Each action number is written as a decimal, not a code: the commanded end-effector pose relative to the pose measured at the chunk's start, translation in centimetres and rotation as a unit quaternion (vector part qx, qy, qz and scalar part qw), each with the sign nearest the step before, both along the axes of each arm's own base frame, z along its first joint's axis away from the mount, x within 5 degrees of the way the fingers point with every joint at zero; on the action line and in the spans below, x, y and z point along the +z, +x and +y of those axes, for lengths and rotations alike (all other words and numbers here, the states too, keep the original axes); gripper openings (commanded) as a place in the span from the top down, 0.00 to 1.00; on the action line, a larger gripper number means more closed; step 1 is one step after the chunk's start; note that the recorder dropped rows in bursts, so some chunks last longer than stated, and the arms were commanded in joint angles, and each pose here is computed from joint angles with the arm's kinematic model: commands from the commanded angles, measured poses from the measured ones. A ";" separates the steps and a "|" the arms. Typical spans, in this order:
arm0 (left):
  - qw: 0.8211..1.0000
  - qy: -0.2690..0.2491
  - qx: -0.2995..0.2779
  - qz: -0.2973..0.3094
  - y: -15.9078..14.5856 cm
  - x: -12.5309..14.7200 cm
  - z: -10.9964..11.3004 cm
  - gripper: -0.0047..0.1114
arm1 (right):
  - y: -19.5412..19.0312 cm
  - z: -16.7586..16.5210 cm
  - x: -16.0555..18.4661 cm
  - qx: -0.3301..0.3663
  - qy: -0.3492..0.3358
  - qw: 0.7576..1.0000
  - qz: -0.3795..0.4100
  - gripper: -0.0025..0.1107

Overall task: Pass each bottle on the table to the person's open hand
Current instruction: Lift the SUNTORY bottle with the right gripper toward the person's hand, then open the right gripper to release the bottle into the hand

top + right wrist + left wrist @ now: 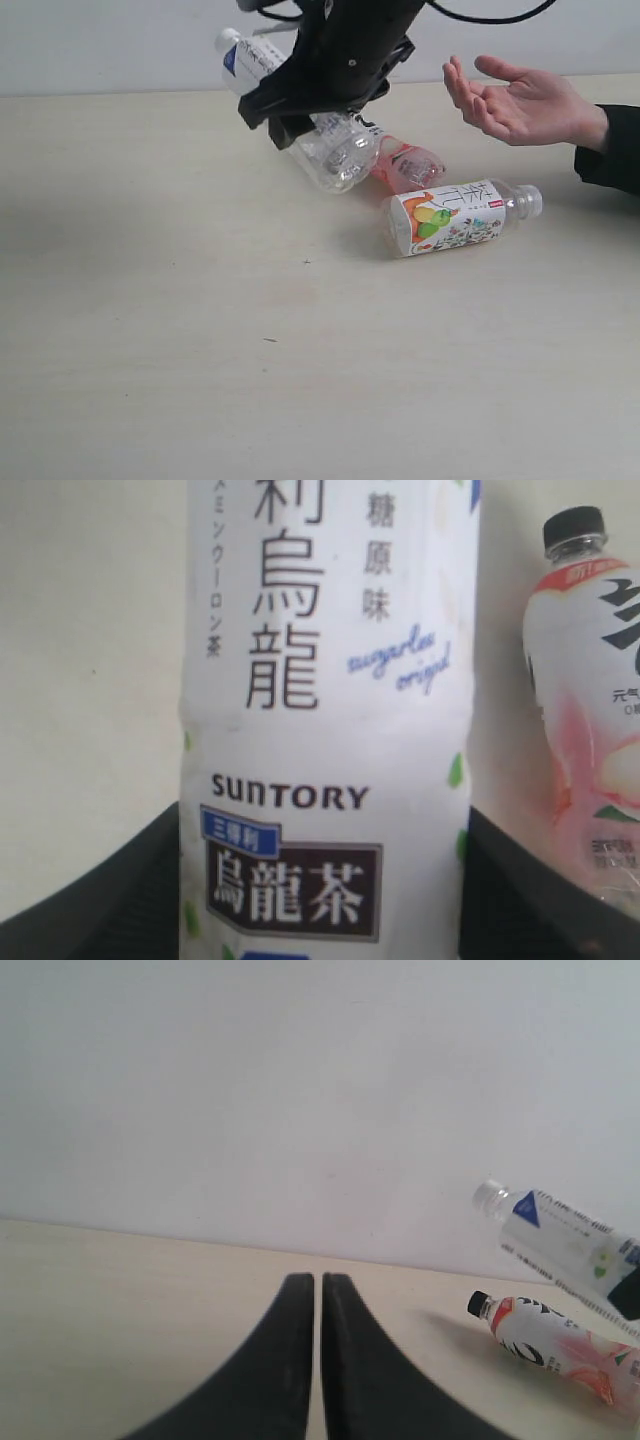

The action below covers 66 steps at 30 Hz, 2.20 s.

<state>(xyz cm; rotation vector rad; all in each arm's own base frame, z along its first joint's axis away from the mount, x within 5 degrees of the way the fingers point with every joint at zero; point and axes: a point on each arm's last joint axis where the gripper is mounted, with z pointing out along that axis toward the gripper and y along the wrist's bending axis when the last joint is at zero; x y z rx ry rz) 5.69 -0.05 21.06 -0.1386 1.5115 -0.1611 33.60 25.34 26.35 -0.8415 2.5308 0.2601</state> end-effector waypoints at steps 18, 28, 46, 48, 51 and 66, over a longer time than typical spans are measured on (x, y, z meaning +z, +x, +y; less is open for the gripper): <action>1.000 0.001 0.000 -0.005 -0.1 0.1 0.0 0.91 | -8.5 -12.8 6.2 -0.125 -0.100 0.987 -0.021 0.98; 1.000 0.001 0.000 -0.005 -0.1 0.1 0.0 0.91 | -5.2 -18.1 4.2 -0.222 -0.112 0.968 0.024 0.98; 1.000 0.001 0.000 -0.005 -0.1 0.1 0.0 0.91 | 2.1 -17.1 -2.7 -0.206 -0.122 0.971 0.001 0.98; 1.000 0.001 0.000 -0.005 -0.1 0.1 0.0 0.91 | 2.5 -17.0 -3.4 -0.204 -0.127 0.971 0.006 0.98; 1.000 0.001 0.000 -0.005 -0.1 0.1 0.0 0.91 | 3.1 -16.9 -4.1 -0.201 -0.130 0.971 0.008 0.83; 1.000 0.001 0.000 -0.005 -0.1 0.1 0.0 0.91 | 2.2 -17.0 -0.1 -0.228 -0.088 0.969 -0.045 0.11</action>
